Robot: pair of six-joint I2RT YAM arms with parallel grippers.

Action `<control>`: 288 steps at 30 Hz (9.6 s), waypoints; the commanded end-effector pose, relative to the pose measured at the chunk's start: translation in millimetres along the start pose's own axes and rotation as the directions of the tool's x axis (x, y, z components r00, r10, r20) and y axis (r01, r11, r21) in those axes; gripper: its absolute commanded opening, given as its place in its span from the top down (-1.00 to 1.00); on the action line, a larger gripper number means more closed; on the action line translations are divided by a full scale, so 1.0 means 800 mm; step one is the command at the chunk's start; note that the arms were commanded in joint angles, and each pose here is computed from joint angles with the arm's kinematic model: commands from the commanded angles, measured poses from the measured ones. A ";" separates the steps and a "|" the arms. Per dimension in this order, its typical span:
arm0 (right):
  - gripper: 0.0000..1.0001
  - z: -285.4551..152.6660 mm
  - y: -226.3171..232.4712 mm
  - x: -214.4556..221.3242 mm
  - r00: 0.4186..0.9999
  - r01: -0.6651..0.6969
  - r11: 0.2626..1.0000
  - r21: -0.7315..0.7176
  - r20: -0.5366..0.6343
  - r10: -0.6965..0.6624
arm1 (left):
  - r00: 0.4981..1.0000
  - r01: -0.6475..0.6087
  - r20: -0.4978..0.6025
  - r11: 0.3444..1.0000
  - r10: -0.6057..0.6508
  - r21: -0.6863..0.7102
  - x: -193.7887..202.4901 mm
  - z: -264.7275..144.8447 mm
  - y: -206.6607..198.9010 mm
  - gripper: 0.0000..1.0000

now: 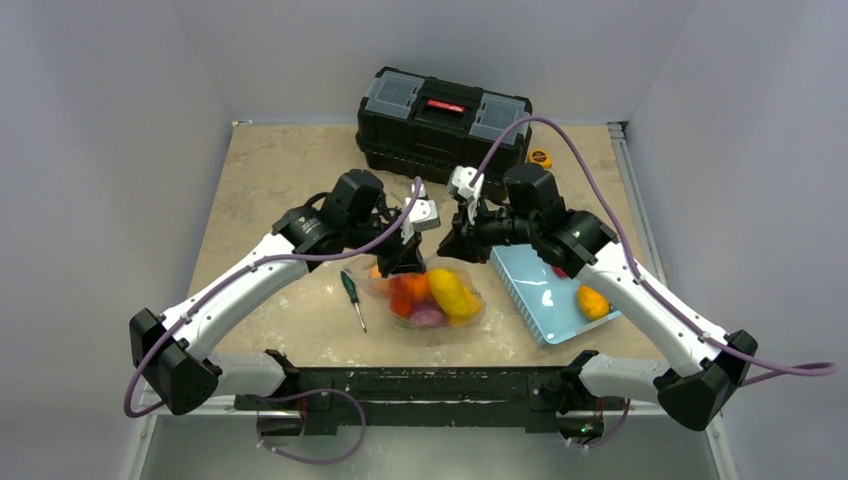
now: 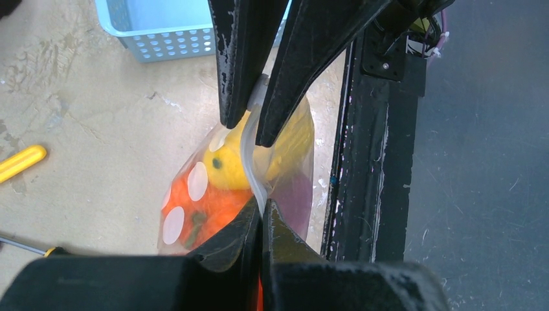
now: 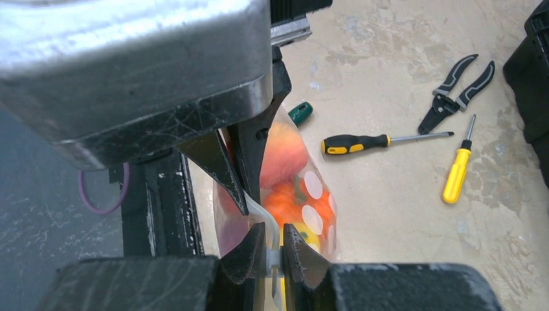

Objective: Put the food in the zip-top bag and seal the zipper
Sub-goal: Adjust the zipper food storage bag at the center of the board.

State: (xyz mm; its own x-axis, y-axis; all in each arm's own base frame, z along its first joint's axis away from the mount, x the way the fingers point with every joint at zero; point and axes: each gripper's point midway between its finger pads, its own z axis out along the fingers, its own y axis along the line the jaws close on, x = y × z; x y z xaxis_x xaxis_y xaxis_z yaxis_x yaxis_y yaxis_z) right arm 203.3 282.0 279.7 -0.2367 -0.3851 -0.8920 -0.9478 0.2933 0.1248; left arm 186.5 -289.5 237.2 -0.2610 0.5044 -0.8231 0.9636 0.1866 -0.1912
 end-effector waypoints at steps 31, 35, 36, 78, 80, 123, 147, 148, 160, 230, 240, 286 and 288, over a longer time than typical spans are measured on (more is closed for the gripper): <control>0.34 0.017 0.043 -0.032 0.971 -0.083 0.976 -0.200 0.203 0.124 | 0.976 -0.140 0.170 0.990 0.133 0.033 -0.044 -0.024 -0.027 1.00; -0.11 -0.008 0.035 -0.035 0.950 -0.132 0.987 -0.088 0.272 0.151 | 0.977 -0.138 0.169 0.990 0.132 0.025 -0.044 -0.023 -0.025 1.00; -0.23 -0.020 0.035 -0.038 0.944 -0.134 0.989 -0.061 0.297 0.146 | 0.977 -0.138 0.168 0.990 0.132 0.023 -0.044 -0.024 -0.025 1.00; 1.00 -0.031 0.057 -0.001 0.895 -0.183 0.958 -0.219 0.367 0.254 | 0.973 -0.078 0.228 0.986 0.043 0.148 -0.057 -0.010 -0.043 -0.15; 1.00 -0.034 0.060 -0.005 0.892 -0.173 0.959 -0.224 0.376 0.249 | 0.976 -0.074 0.214 0.983 0.037 0.165 -0.055 -0.008 -0.044 -0.16; 0.10 -0.047 0.027 -0.029 0.966 -0.240 0.970 -0.046 0.083 0.243 | 0.976 -0.069 0.215 0.989 0.040 0.131 -0.064 -0.017 -0.042 1.00; 0.39 -0.027 0.037 -0.029 0.969 -0.227 0.970 -0.083 0.081 0.234 | 0.977 -0.063 0.211 0.987 0.031 0.148 -0.062 -0.014 -0.044 1.00; 0.39 -0.026 0.038 -0.029 0.969 -0.227 0.970 -0.085 0.078 0.234 | 0.977 -0.064 0.212 0.987 0.032 0.149 -0.063 -0.015 -0.044 1.00; 0.57 -0.024 0.042 -0.026 0.974 -0.209 0.976 -0.066 0.071 0.214 | 0.977 -0.065 0.212 0.984 0.029 0.166 -0.064 -0.016 -0.048 1.00; 0.51 -0.039 0.060 -0.022 0.868 -0.343 0.927 -0.150 0.328 0.374 | 0.975 -0.063 0.223 0.973 0.012 0.222 -0.066 -0.016 -0.057 1.00; 1.00 -0.039 0.058 -0.024 0.862 -0.347 0.926 -0.146 0.341 0.377 | 0.975 -0.060 0.224 0.972 0.008 0.228 -0.067 -0.017 -0.058 1.00; 1.00 -0.061 0.029 -0.031 0.797 -0.386 0.922 -0.015 0.499 0.342 | 0.968 -0.018 0.247 0.970 -0.043 0.241 -0.079 -0.021 -0.061 1.00; 1.00 -0.067 0.020 -0.033 0.776 -0.406 0.914 0.015 0.535 0.335 | 0.968 -0.044 0.249 0.974 -0.013 0.223 -0.078 -0.022 -0.060 1.00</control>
State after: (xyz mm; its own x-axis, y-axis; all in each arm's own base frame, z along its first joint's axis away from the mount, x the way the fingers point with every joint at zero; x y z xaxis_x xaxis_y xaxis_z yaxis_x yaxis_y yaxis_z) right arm 163.6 266.6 304.8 -0.4950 0.1403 -0.8575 -0.7866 0.3469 0.5108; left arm 157.2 -321.0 286.1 -0.3333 0.3053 -0.8920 0.9341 -0.0215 -0.3564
